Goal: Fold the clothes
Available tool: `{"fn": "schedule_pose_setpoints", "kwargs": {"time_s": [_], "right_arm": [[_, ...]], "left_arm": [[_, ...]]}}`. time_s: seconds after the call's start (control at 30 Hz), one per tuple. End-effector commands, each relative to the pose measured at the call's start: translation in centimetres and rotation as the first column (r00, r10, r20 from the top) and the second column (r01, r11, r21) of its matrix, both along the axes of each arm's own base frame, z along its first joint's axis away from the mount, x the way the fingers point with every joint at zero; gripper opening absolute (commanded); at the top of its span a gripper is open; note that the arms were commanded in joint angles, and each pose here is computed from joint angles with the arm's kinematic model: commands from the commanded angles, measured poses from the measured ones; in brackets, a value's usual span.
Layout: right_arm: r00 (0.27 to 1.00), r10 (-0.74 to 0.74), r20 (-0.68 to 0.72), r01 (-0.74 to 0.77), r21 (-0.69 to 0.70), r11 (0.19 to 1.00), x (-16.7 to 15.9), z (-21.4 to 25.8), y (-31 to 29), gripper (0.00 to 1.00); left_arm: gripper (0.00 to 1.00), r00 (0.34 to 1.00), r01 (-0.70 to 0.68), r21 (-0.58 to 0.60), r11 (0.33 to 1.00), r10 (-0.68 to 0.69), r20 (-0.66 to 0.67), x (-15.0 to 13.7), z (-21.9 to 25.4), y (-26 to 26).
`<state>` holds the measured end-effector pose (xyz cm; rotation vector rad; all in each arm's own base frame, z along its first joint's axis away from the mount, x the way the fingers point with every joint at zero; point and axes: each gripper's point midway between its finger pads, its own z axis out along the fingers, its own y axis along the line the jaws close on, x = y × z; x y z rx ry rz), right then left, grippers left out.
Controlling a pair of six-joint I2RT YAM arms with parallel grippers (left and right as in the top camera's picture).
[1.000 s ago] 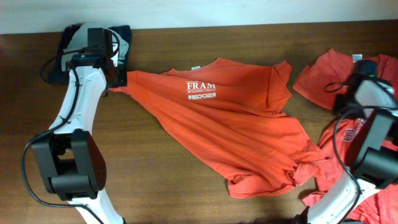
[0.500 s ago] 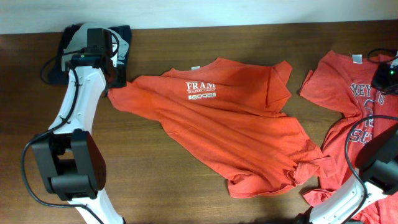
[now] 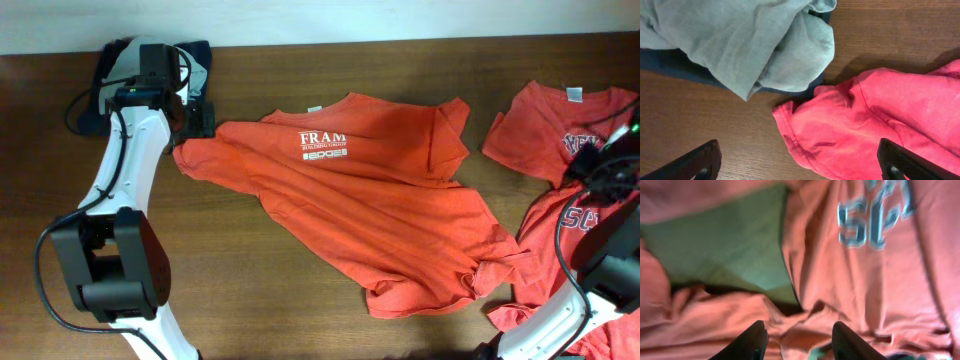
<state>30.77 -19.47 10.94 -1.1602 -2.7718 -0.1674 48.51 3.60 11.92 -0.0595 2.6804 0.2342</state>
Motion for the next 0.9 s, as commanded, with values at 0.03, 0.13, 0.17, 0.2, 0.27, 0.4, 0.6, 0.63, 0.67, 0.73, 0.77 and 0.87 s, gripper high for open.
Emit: {"fn": "schedule_pose_setpoints", "kwargs": {"time_s": [0.03,0.13,0.17,0.2,0.27,0.4,0.6,0.63,0.67,0.73,0.77,0.87], "right_arm": [[0.988,-0.068,-0.140,0.081,0.084,0.993,-3.5,-4.9,2.7,0.43],[0.981,-0.084,-0.175,0.105,0.110,0.988,-4.8,-7.3,3.8,0.38],[0.978,-0.085,-0.192,0.109,0.118,0.987,-5.5,-8.2,4.3,0.36],[0.976,-0.083,-0.203,0.110,0.123,0.986,-6.0,-8.9,4.6,0.34],[0.972,-0.079,-0.223,0.109,0.124,0.986,-7.0,-10.4,5.1,0.27],[0.968,-0.066,-0.240,0.075,0.031,0.997,-8.6,-13.3,4.2,0.13],[0.949,-0.107,-0.298,0.012,-0.304,0.953,-9.6,-13.5,-1.8,0.04],[0.952,-0.112,-0.285,0.010,-0.337,0.941,-9.3,-13.6,-2.5,0.04],[0.958,-0.117,-0.262,0.015,-0.362,0.932,-8.8,-13.7,-3.1,0.04],[0.973,-0.099,-0.207,0.012,-0.386,0.923,-7.5,-14.0,-4.1,0.04],[0.981,-0.068,-0.183,-0.010,-0.397,0.918,-6.8,-14.1,-4.7,0.04],[0.992,-0.011,-0.129,-0.047,-0.439,0.897,-5.3,-14.1,-6.4,0.04]], "left_arm": [[0.99,1.000,-0.006,0.001,1.000,0.006,0.025,0.4,0.9,0.4],[0.99,1.000,-0.006,0.001,1.000,0.006,0.025,0.4,0.9,0.4],[0.99,1.000,-0.006,0.001,1.000,0.006,0.025,0.4,0.9,0.4],[0.99,1.000,-0.006,0.001,1.000,0.006,0.025,0.4,0.9,0.4],[0.99,1.000,-0.006,0.001,1.000,0.006,0.025,0.4,0.9,0.4],[0.99,1.000,-0.006,0.001,1.000,0.006,0.025,0.4,0.9,0.4],[0.99,1.000,-0.006,0.001,1.000,0.006,0.025,0.4,0.9,0.4],[0.99,1.000,-0.006,0.001,1.000,0.006,0.025,0.4,0.9,0.4],[0.99,1.000,-0.006,0.001,1.000,0.006,0.025,0.4,0.9,0.4],[0.99,1.000,-0.006,0.001,1.000,0.006,0.025,0.4,0.9,0.4],[0.99,1.000,-0.006,0.001,1.000,0.006,0.025,0.4,0.9,0.4],[0.99,1.000,-0.006,0.001,1.000,0.006,0.025,0.4,0.9,0.4]]}}
